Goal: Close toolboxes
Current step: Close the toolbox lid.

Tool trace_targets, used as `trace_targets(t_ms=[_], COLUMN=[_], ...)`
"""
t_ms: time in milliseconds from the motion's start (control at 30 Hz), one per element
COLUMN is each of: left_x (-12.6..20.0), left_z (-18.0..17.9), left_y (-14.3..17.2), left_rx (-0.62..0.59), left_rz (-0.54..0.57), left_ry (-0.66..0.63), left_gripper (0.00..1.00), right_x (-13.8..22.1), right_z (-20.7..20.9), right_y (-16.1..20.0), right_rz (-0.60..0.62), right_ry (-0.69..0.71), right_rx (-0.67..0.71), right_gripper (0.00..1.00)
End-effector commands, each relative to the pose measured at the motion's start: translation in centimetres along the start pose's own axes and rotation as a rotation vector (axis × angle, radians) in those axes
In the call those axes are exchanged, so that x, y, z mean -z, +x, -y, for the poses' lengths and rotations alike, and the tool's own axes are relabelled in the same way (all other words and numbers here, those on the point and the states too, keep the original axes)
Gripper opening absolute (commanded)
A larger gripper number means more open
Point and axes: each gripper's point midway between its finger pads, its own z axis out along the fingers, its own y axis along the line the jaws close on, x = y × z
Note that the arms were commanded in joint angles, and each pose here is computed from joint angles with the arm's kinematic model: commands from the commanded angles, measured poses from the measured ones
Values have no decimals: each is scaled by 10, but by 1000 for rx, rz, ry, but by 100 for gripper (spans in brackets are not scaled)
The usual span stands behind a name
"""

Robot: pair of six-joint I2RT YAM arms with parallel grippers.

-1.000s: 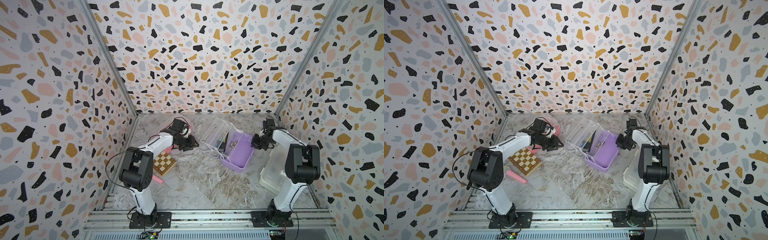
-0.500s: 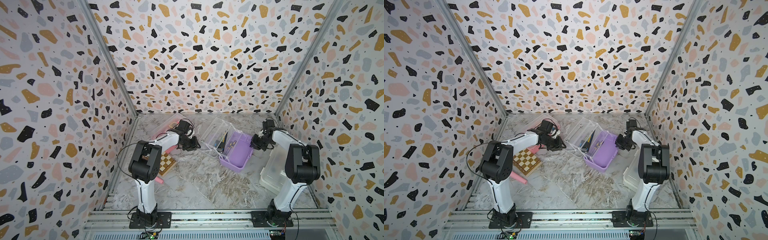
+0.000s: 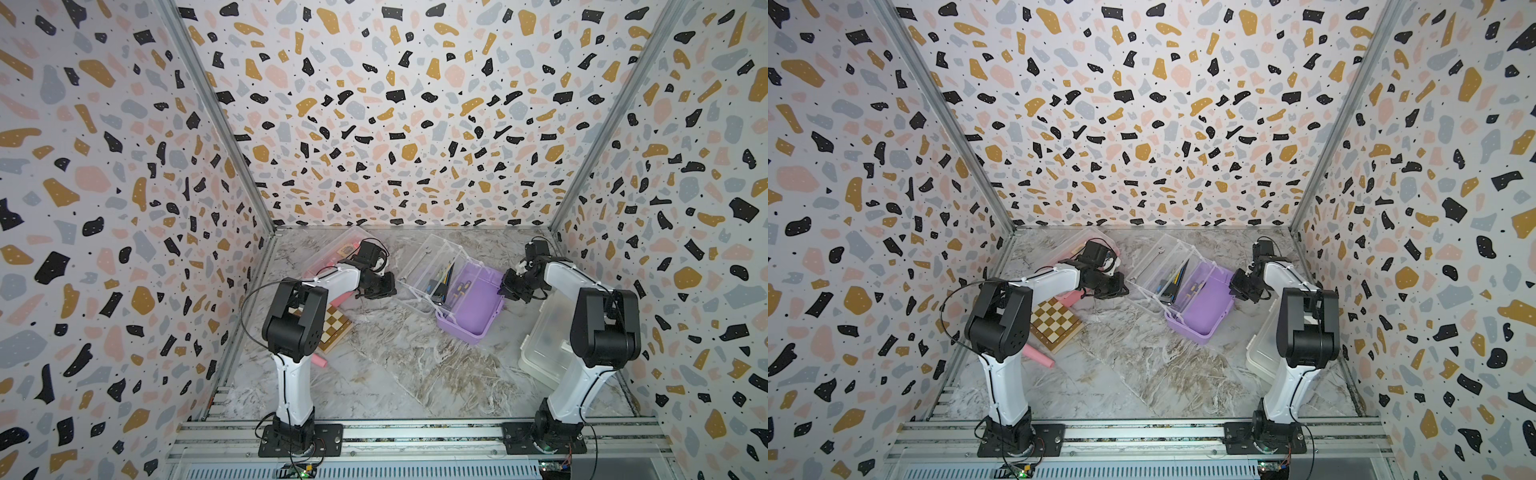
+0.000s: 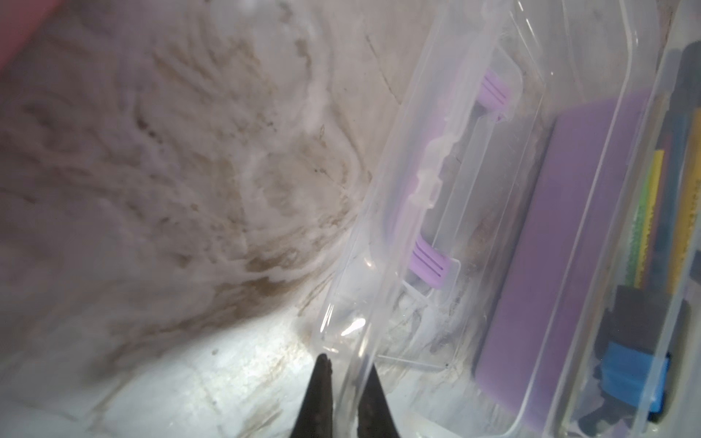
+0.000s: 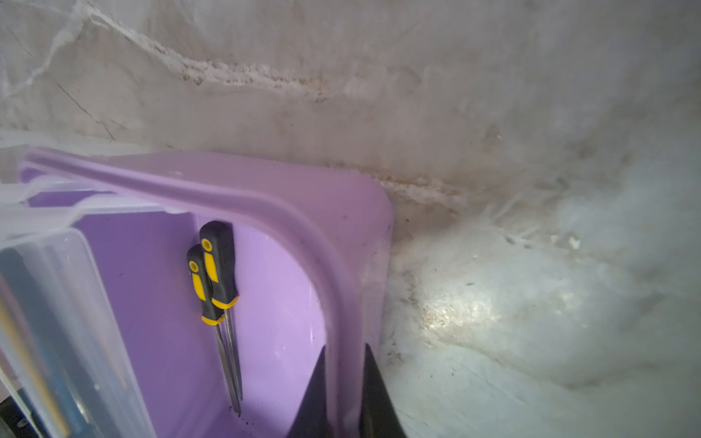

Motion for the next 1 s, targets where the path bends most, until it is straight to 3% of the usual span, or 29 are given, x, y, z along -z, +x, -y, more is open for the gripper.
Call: trace_targets(t_ms=[0,133,200,433,633,800,967], left_x=[4,27,39,70,96,118,130], left_z=[8,13,15,32,70,107,130], left_y=[-14,-25,-31,-50,-55,-45,-20], left_rx=[-54,-123,-161,-276,-338,-398,-477], left_rz=[49,102,132,180,208,216,203], left_ry=[10,-42,-70,-102,3,91,97], left_gripper=[0,0,0,0,0,0,0], right_x=[22,26,28,16,-2,-17,-31], right_z=[-42,-50,-50,-61,-82,-91,-102], right_y=[8,12,17,37,46,53,61], right_rz=[-10,11,17,5,-8,-22,-47], right_ry=[-187,-249,-261,-328,-352,-350,-371], right_rx=[10,-11,-15,-34,-11,1,3], right_gripper=[8,29,34,30,28,27,25])
